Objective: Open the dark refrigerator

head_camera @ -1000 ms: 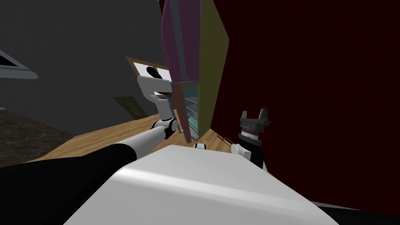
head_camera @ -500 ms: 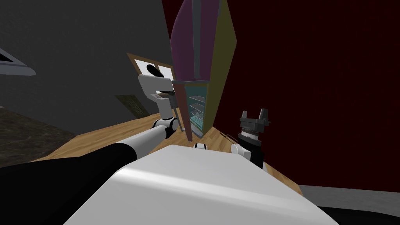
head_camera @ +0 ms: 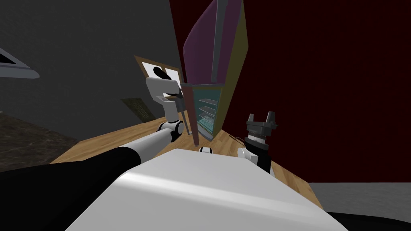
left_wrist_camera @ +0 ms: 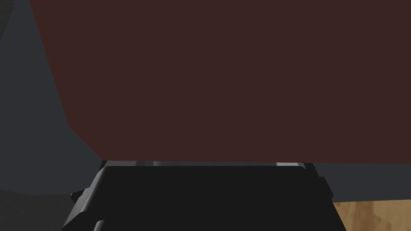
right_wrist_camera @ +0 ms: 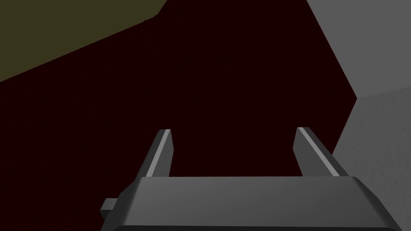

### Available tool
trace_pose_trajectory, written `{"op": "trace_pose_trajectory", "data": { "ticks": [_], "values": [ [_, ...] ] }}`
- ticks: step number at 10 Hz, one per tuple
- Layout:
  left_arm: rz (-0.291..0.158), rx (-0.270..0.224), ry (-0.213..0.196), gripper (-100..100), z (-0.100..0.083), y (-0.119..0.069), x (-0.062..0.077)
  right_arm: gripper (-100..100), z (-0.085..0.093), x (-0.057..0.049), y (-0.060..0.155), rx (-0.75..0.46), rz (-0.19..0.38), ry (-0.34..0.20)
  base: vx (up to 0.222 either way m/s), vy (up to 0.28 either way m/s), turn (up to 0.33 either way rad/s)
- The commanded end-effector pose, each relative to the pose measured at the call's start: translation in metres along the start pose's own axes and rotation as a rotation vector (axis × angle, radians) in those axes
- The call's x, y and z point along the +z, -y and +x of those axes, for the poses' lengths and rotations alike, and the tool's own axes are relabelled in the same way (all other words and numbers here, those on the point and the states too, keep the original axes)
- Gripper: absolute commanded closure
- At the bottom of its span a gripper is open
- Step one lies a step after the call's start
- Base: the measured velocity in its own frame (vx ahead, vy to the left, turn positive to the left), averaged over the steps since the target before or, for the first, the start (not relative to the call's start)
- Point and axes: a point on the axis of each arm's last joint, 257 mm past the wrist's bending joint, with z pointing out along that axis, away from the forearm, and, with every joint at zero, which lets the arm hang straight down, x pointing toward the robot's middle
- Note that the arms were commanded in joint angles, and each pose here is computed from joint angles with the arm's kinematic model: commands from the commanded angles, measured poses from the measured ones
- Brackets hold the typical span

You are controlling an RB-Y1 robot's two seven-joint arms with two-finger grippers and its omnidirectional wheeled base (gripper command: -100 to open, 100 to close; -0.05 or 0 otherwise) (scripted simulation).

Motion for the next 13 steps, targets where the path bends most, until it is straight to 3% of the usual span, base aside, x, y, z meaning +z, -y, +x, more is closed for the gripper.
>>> {"op": "trace_pose_trajectory", "data": {
  "ticks": [1,2,3,6,7,8,9,11,12,13],
  "values": [
    [0.005,0.003,-0.045,100,0.013,0.003,0.003,0,0.0,0.0,0.0,0.0,0.0,0.0,-0.065,0.26,-0.06],
    [-0.001,0.009,-0.077,100,0.024,0.002,0.003,0,0.0,0.0,0.0,0.0,0.0,0.0,-0.098,0.285,-0.024],
    [-0.001,0.009,-0.077,100,0.024,0.002,0.003,0,0.0,0.0,0.0,0.0,0.0,0.0,-0.058,0.252,-0.039],
    [-0.018,0.022,-0.174,100,0.056,-0.003,0.002,0,0.0,0.0,0.0,0.0,0.0,0.0,-0.068,0.357,-0.06],
    [-0.018,0.022,-0.174,100,0.056,-0.003,0.002,0,0.0,0.0,0.0,0.0,0.0,0.0,-0.088,0.317,-0.07],
    [-0.023,0.027,-0.206,100,0.066,-0.004,0.001,0,0.0,0.0,0.0,0.0,0.0,0.0,-0.079,0.286,-0.033],
    [-0.019,0.031,-0.194,100,0.063,-0.003,0.0,0,0.0,0.0,0.0,0.0,0.0,0.0,-0.062,0.143,-0.012],
    [-0.024,0.043,-0.261,100,0.084,-0.004,-0.008,0,0.0,0.0,0.0,0.0,0.0,0.0,-0.041,0.267,-0.041],
    [-0.024,0.043,-0.261,100,0.084,-0.004,-0.008,0,0.0,0.0,0.0,0.0,0.0,0.0,-0.002,0.299,-0.091],
    [-0.031,0.046,-0.29,100,0.092,-0.007,-0.011,0,0.0,0.0,0.0,0.0,0.0,0.0,0.024,0.242,-0.073]
  ]
}}
